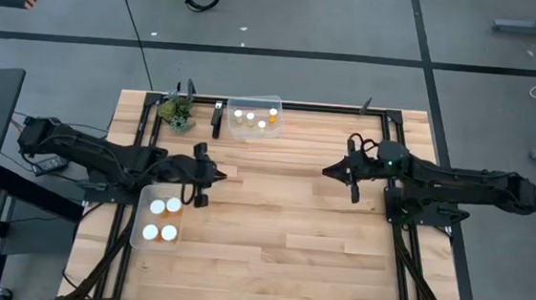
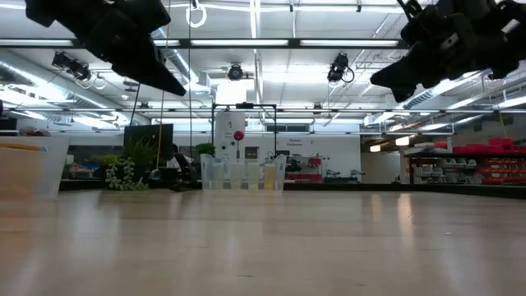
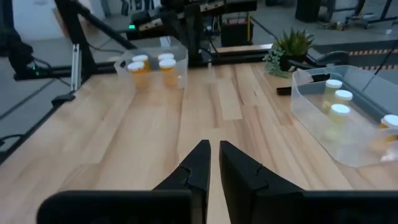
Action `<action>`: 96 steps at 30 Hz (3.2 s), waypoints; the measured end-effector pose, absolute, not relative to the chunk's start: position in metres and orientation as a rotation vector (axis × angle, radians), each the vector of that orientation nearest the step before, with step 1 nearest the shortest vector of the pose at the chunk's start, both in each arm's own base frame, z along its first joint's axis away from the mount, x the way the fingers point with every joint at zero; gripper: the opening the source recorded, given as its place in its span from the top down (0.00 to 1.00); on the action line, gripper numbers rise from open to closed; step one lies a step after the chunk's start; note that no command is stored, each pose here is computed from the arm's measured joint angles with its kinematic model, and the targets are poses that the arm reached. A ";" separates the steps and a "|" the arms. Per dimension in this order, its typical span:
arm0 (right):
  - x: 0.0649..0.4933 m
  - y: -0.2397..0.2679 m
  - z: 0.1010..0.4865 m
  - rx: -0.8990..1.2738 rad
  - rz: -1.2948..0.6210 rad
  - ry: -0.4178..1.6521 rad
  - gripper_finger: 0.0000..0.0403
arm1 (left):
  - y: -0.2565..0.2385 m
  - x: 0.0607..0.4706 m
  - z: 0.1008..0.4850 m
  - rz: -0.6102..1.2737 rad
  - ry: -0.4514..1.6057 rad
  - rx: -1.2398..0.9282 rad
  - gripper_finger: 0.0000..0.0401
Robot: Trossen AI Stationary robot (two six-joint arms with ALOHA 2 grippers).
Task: Pick and place medicine bottles into bin by pill shape (circle, oval)
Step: Return to Home Position
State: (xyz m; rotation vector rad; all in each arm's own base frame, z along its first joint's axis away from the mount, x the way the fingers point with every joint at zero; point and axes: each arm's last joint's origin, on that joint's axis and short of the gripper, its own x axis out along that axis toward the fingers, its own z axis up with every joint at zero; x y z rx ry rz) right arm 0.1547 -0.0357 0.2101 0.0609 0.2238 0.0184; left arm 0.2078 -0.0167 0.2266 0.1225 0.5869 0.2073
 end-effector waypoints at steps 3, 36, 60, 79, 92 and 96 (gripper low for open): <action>0.147 -0.035 0.203 0.085 0.004 0.203 0.90 | -0.012 0.200 0.223 0.226 0.545 0.108 0.96; 0.096 -0.020 0.179 0.070 0.021 -0.124 0.90 | 0.001 0.102 0.167 0.221 0.032 -0.062 0.99; 0.096 -0.024 0.176 0.199 -0.138 -0.119 0.90 | -0.004 0.099 0.169 0.128 -0.041 -0.237 0.96; 0.096 -0.024 0.176 0.197 -0.139 -0.119 0.90 | -0.004 0.099 0.169 0.128 -0.043 -0.255 0.93; 0.096 -0.024 0.176 0.197 -0.139 -0.119 0.90 | -0.004 0.099 0.169 0.129 -0.043 -0.255 0.96; 0.096 -0.024 0.176 0.197 -0.139 -0.119 0.90 | -0.004 0.099 0.169 0.129 -0.043 -0.255 0.95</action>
